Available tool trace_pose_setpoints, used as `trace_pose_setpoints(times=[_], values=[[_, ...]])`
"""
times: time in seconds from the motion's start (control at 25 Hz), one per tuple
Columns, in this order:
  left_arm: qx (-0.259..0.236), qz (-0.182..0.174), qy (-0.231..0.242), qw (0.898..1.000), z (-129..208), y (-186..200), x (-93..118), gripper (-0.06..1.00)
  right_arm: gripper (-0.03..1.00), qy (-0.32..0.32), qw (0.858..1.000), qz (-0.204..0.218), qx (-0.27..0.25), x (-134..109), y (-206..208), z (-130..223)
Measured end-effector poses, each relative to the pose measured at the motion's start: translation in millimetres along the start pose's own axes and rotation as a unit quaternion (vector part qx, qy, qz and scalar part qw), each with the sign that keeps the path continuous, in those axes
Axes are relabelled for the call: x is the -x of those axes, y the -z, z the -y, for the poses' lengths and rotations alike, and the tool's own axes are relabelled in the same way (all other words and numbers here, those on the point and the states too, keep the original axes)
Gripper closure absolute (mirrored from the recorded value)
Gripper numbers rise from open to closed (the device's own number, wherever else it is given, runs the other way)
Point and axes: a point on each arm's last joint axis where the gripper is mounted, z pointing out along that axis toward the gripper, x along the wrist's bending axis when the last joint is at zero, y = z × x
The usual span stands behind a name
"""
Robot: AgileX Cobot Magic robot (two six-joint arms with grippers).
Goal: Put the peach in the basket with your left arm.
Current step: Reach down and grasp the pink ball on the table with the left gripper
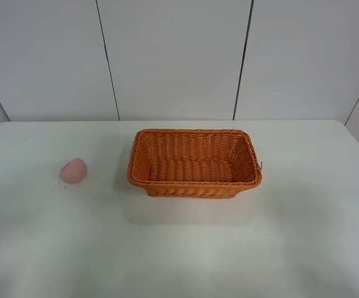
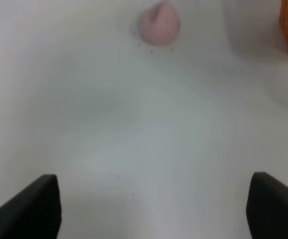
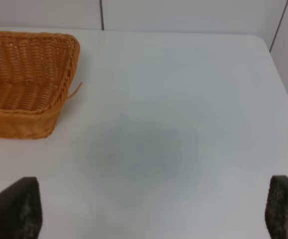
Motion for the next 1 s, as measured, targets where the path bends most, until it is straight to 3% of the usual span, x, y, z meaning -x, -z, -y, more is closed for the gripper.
trace_pose_setpoints(times=[0.24,0.56,0.76,1.0], values=[[-0.088,0.004,0.009,0.996,-85.0,-26.3,-0.8,0.16,0.27,0.0,1.0,0.0,0.0,0.0,0.0,0.0],[-0.184,0.012,0.006,0.983,-185.4,-145.0,-6.4,0.16,0.27,0.0,1.0,0.0,0.0,0.0,0.0,0.0],[-0.23,0.012,0.003,0.973,-210.0,-236.0,-11.8,0.16,0.27,0.0,1.0,0.0,0.0,0.0,0.0,0.0],[-0.305,0.014,0.011,0.952,-195.4,-331.1,-16.8,0.16,0.27,0.0,1.0,0.0,0.0,0.0,0.0,0.0]])
